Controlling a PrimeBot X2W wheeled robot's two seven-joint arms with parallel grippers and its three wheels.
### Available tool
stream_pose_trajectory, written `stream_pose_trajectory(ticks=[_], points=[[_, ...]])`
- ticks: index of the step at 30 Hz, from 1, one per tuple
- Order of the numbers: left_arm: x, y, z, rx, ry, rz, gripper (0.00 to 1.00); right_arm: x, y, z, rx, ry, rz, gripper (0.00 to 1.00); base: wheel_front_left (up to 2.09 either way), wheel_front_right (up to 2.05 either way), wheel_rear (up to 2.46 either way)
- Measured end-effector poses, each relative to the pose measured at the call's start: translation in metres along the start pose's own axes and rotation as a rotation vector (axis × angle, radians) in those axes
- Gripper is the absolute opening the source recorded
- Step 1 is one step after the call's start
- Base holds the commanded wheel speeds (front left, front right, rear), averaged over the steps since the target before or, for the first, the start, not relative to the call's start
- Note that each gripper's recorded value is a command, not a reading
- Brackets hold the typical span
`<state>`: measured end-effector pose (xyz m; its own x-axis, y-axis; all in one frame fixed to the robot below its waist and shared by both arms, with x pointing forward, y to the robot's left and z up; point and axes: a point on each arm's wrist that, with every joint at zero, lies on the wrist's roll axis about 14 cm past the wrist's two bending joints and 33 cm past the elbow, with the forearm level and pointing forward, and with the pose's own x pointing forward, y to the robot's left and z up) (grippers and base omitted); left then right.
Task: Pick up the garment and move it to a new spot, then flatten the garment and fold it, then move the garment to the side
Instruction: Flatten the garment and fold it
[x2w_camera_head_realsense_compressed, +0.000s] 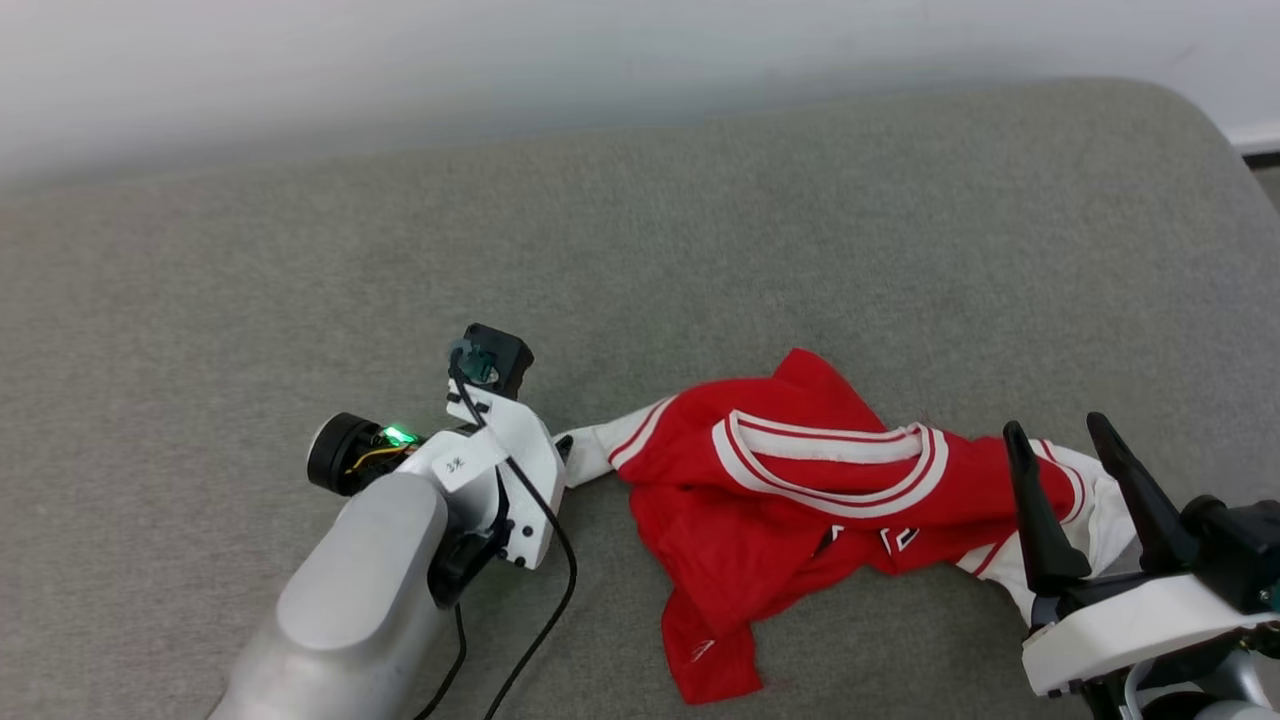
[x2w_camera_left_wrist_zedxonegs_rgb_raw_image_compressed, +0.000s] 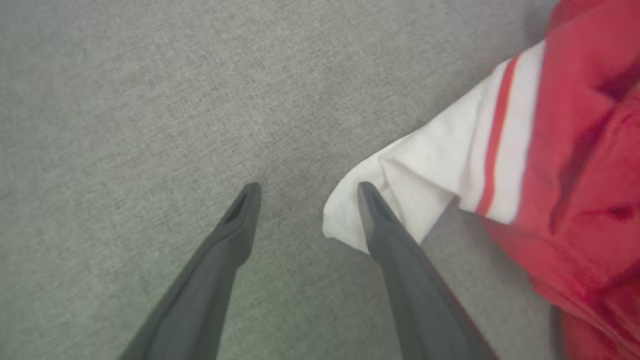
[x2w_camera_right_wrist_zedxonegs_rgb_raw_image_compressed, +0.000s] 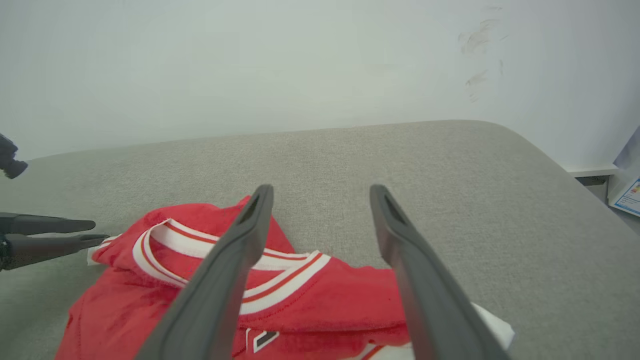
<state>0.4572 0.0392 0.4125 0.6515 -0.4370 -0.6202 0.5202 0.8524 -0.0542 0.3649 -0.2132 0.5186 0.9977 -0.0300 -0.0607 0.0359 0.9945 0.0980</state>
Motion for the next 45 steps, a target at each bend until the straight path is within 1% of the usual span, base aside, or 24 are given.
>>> stream_pose_trajectory(ticks=[3, 7, 8, 9, 12, 13, 17, 20, 24, 27, 31, 34, 39, 41, 45], points=[[0.016, -0.001, -0.02, 0.006, 0.11, -0.026, 1.0, 0.005, -0.004, -0.011, 0.009, 0.026, -0.012, 1.0, 0.0, 0.0, 0.0], [0.03, -0.007, -0.032, 0.042, 0.205, -0.068, 1.0, 0.008, -0.008, -0.023, 0.018, 0.054, -0.027, 1.0, 0.0, 0.0, 0.0], [0.032, -0.009, -0.034, 0.055, 0.225, -0.075, 0.84, 0.009, -0.01, -0.024, 0.019, 0.056, -0.032, 1.0, 0.0, 0.0, 0.0], [0.034, -0.011, -0.036, 0.069, 0.245, -0.085, 0.49, 0.009, -0.011, -0.025, 0.022, 0.06, -0.034, 1.0, 0.0, 0.0, 0.0], [0.034, -0.016, -0.04, 0.118, 0.289, -0.101, 0.2, 0.01, -0.012, -0.028, 0.026, 0.065, -0.039, 1.0, 0.0, 0.0, 0.0], [0.034, -0.017, -0.04, 0.135, 0.296, -0.105, 0.0, 0.011, -0.012, -0.028, 0.026, 0.064, -0.038, 1.0, 0.0, 0.0, 0.0], [0.028, -0.03, -0.046, 0.214, 0.334, -0.132, 0.0, 0.012, -0.011, -0.026, 0.029, 0.056, -0.032, 1.0, 0.0, 0.0, 0.0], [0.024, -0.029, -0.049, 0.251, 0.338, -0.131, 0.0, 0.013, -0.007, -0.025, 0.034, 0.054, -0.022, 1.0, 0.0, 0.0, 0.0], [0.019, -0.026, -0.042, 0.249, 0.285, -0.127, 0.0, 0.013, -0.006, -0.022, 0.041, 0.045, -0.016, 1.0, 0.0, 0.0, 0.0], [0.012, -0.019, -0.035, 0.232, 0.228, -0.098, 0.0, 0.011, -0.007, -0.018, 0.042, 0.034, -0.019, 1.0, 0.0, 0.0, 0.0], [-0.003, 0.005, -0.021, 0.208, 0.141, -0.016, 0.0, 0.008, -0.007, -0.013, 0.045, 0.02, -0.018, 1.0, 0.0, 0.0, 0.0], [-0.02, 0.023, -0.011, 0.178, 0.072, 0.048, 0.0, 0.007, -0.006, -0.01, 0.046, 0.013, -0.014, 1.0, 0.0, 0.0, 0.0], [-0.055, 0.055, -0.013, 0.075, 0.002, 0.163, 0.0, 0.005, -0.002, -0.006, 0.055, 0.003, 0.0, 1.0, 0.0, 0.0, 0.0], [-0.069, 0.065, -0.022, 0.007, -0.013, 0.208, 0.0, 0.004, -0.001, -0.005, 0.059, 0.001, 0.005, 1.0, 0.0, 0.0, 0.0], [-0.097, 0.079, -0.054, -0.135, -0.008, 0.293, 0.0, 0.002, 0.001, -0.002, 0.067, -0.006, 0.012, 1.0, 0.0, 0.0, 0.0]])
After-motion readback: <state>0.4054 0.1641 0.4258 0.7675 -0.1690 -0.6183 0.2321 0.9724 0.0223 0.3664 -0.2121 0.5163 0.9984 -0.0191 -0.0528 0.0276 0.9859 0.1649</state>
